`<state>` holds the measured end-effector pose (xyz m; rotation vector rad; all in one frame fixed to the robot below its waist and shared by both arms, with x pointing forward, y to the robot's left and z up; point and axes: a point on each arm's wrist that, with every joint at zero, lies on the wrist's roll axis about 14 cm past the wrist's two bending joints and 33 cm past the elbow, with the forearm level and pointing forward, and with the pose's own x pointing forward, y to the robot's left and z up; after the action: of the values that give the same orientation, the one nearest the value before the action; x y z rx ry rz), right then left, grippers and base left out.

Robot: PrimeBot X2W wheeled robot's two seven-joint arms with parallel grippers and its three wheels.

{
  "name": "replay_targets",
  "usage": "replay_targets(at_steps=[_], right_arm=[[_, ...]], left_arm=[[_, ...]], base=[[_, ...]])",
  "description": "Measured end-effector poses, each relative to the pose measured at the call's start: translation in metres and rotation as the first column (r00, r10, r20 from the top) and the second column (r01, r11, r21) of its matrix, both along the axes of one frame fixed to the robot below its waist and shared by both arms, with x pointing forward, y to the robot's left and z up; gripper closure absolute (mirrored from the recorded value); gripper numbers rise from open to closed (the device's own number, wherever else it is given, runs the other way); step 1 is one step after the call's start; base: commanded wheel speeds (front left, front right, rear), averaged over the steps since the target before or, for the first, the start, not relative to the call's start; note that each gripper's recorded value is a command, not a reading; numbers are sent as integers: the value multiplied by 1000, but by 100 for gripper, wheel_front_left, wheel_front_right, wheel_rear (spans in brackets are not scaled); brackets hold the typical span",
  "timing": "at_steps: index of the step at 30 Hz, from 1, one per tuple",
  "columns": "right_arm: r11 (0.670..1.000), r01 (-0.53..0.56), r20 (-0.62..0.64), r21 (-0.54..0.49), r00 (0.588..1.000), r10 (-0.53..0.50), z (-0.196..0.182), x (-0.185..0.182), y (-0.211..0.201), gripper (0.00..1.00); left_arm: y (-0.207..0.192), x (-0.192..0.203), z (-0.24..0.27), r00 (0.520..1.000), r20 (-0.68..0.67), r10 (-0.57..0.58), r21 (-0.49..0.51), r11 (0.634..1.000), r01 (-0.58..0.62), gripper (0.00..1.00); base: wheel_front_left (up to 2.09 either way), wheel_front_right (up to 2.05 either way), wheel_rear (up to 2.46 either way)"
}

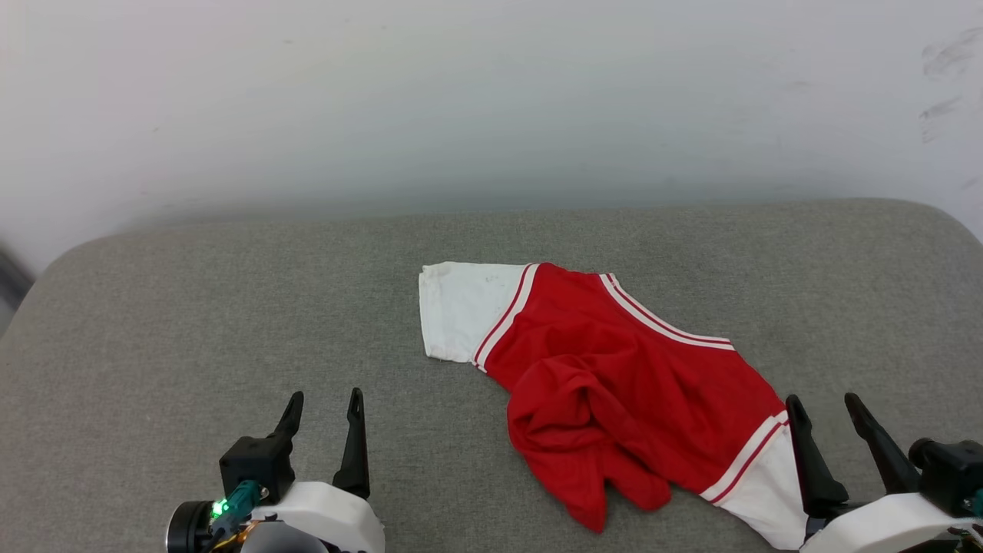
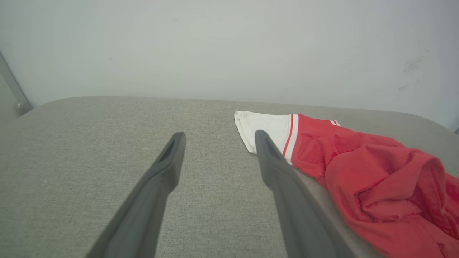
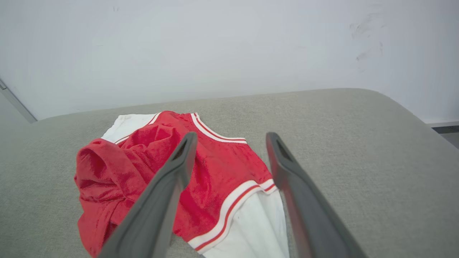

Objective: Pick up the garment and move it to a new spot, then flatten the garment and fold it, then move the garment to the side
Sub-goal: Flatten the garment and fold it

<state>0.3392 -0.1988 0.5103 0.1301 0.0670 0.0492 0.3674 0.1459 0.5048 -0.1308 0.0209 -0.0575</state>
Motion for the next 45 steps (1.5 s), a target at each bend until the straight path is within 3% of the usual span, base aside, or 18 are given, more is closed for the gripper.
replay_targets(at_steps=[8, 20, 26, 30, 34, 45], right_arm=[[999, -35, 50, -12, 998, 36, 16, 6, 19, 0], [1000, -20, 20, -6, 1000, 20, 9, 42, 17, 0], [1000, 11, -12, -4, 1000, -11, -5, 52, 7, 0], [999, 37, -57, -9, 998, -38, -21, 51, -1, 0], [998, 63, -86, -11, 994, -64, -32, 51, -9, 0], [993, 116, -173, -6, 978, -115, -63, 50, -24, 0]], left_arm=[[1, 16, 4, 1000, -11, -8, 10, 1000, 8, 0], [-36, 132, 56, 979, 27, -203, 58, 978, 202, 0], [-62, 184, 42, 935, -145, -323, 108, 935, 339, 0], [-67, 206, 8, 875, -338, -348, 132, 902, 410, 0], [-60, 218, -33, 784, -532, -319, 134, 883, 450, 0], [-48, 213, -132, 502, -836, -221, 86, 851, 518, 0]], base=[[0, 0, 0], [0, 0, 0], [0, 0, 0], [0, 0, 0], [0, 0, 0], [0, 0, 0]])
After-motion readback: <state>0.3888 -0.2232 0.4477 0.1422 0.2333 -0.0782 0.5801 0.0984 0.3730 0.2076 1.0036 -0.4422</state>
